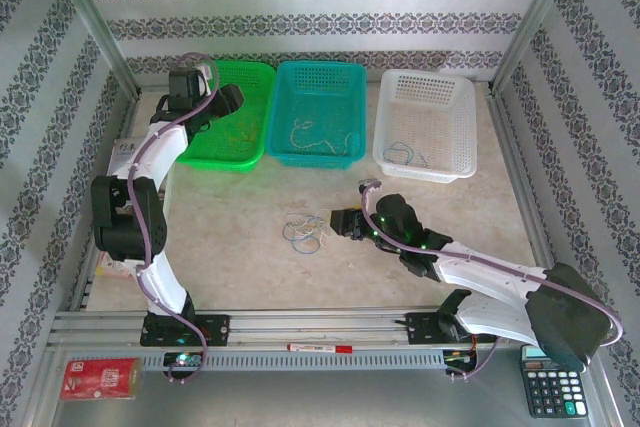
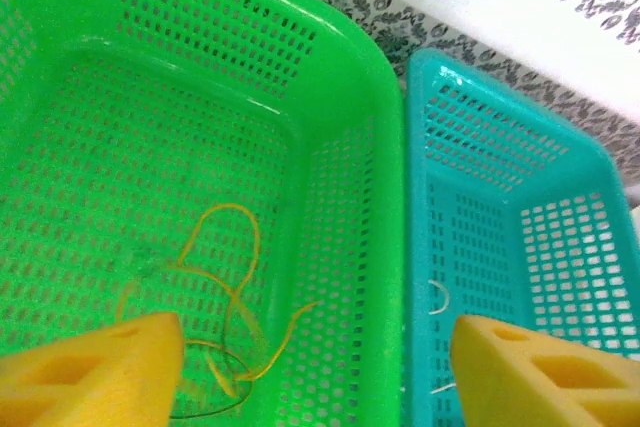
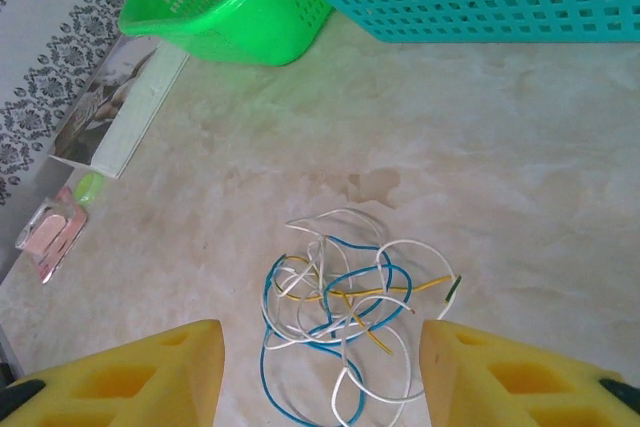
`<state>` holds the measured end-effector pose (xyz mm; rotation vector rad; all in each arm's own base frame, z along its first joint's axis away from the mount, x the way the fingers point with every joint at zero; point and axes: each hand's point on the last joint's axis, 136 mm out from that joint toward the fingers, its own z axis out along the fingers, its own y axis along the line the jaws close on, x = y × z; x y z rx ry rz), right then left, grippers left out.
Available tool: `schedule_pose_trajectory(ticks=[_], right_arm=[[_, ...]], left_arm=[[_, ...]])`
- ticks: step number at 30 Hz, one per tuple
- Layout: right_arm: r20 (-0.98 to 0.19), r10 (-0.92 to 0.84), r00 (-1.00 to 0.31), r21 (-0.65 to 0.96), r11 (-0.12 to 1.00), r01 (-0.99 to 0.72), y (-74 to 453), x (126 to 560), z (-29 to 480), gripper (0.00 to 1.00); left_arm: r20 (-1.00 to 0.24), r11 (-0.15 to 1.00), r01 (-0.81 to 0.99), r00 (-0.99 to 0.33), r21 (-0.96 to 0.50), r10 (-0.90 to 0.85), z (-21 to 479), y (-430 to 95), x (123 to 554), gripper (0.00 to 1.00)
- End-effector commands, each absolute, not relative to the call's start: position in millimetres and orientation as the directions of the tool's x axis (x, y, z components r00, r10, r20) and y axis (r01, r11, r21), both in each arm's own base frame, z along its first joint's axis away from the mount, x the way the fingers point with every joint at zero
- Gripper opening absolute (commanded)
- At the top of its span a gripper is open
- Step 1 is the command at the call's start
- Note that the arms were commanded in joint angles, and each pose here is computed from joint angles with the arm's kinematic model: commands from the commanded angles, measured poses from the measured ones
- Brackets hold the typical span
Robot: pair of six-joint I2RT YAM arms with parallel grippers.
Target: Untangle the cables
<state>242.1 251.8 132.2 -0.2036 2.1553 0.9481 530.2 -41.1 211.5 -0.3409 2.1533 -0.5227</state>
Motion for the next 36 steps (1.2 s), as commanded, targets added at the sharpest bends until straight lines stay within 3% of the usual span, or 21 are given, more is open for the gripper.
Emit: schedule_pose_trajectory(ticks=[1, 8, 19, 27, 36], right_arm=[[-0.685, 0.14, -0.715, 0.579, 0.701, -0.417, 254.9, 240.0, 130.7, 0.54], [-0.663, 0.048, -0.747, 0.55, 0.708, -0.443, 267.5, 228.1, 117.0, 0.52], [-0.594, -0.05, -0.803, 0.528, 0.729, -0.436, 286.5, 205.3, 81.9, 0.43], [-0.584, -0.064, -0.809, 0.499, 0.758, -0.42, 295.8, 214.9, 71.3, 0.39], [-0.563, -0.063, -0.824, 0.442, 0.82, -0.365, 292.2, 226.9, 53.6, 0.36]], left_arm=[[-0.717, 0.86, 0.011, -0.558, -0.509, -0.417, 251.0, -47.4, 516.8, 0.81], [-0.681, 0.777, 0.112, -0.568, -0.62, -0.462, 276.5, -71.5, 473.1, 1.0], [-0.474, 0.53, 0.112, -0.626, -0.841, -0.619, 238.2, -119.3, 375.7, 1.0], [-0.439, 0.517, 0.086, -0.657, -0.852, -0.613, 210.7, -136.7, 331.2, 1.0], [-0.431, 0.504, 0.085, -0.652, -0.86, -0.625, 211.6, -135.9, 321.7, 1.0]])
